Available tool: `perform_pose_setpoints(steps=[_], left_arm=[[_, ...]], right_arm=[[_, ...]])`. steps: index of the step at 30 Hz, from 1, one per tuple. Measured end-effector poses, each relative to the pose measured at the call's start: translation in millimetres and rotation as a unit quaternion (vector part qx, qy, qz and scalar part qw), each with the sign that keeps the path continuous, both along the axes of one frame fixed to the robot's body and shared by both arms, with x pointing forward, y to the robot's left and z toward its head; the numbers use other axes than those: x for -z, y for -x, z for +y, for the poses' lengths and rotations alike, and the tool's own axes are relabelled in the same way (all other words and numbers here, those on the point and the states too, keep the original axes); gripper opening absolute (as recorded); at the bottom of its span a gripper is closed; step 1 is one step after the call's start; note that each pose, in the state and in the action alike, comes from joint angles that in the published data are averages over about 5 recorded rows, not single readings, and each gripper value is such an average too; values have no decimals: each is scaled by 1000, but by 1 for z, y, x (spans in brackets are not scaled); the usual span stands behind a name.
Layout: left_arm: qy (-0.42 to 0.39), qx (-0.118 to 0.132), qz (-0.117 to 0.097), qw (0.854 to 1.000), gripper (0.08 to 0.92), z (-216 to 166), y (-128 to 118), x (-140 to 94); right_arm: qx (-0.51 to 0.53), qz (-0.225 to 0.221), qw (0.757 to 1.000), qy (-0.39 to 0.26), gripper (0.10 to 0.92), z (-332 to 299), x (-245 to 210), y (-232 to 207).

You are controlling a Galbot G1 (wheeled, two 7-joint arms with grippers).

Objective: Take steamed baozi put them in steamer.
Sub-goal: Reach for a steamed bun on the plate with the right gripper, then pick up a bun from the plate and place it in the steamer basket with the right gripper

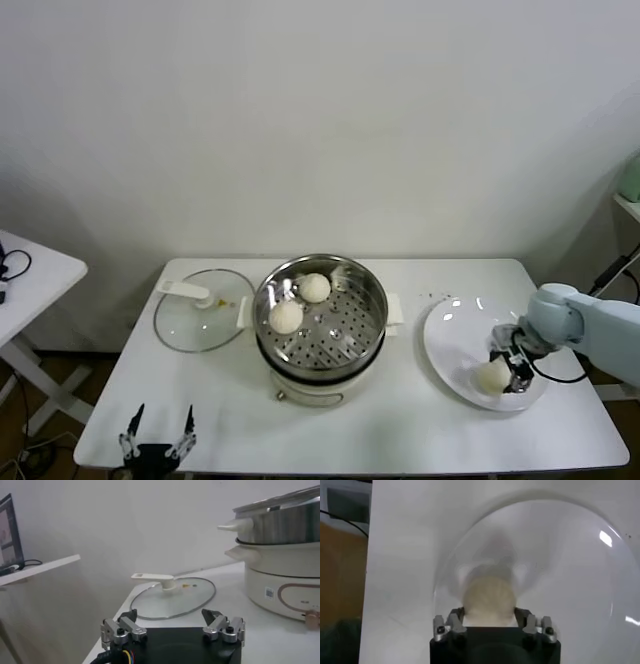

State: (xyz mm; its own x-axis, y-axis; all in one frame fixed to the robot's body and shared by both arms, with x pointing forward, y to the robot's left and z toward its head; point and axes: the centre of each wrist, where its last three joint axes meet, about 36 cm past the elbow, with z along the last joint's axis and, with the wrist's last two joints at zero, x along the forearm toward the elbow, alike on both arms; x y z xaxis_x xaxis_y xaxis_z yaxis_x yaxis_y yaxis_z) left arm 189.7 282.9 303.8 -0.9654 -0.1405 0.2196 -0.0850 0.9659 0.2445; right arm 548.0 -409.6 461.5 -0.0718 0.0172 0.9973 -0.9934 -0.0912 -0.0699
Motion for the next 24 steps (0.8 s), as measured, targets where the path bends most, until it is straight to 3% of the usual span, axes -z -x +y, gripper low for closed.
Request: perform_pose_setpoints(steps=[11,18,24], left_arm=[[-1,-1,2,1000,823,-1,1,1],[-3,-2,4,1000,823,-1,0,4],[-3,-2,5,1000,823,-2,-1,5]], right_arm=[[-42,-8,999,-19,599,16,-38,-13],[-135,-44,989,-31,602,49,-111,-35],[-244,-93,964,-43,602,98,-187,-46]])
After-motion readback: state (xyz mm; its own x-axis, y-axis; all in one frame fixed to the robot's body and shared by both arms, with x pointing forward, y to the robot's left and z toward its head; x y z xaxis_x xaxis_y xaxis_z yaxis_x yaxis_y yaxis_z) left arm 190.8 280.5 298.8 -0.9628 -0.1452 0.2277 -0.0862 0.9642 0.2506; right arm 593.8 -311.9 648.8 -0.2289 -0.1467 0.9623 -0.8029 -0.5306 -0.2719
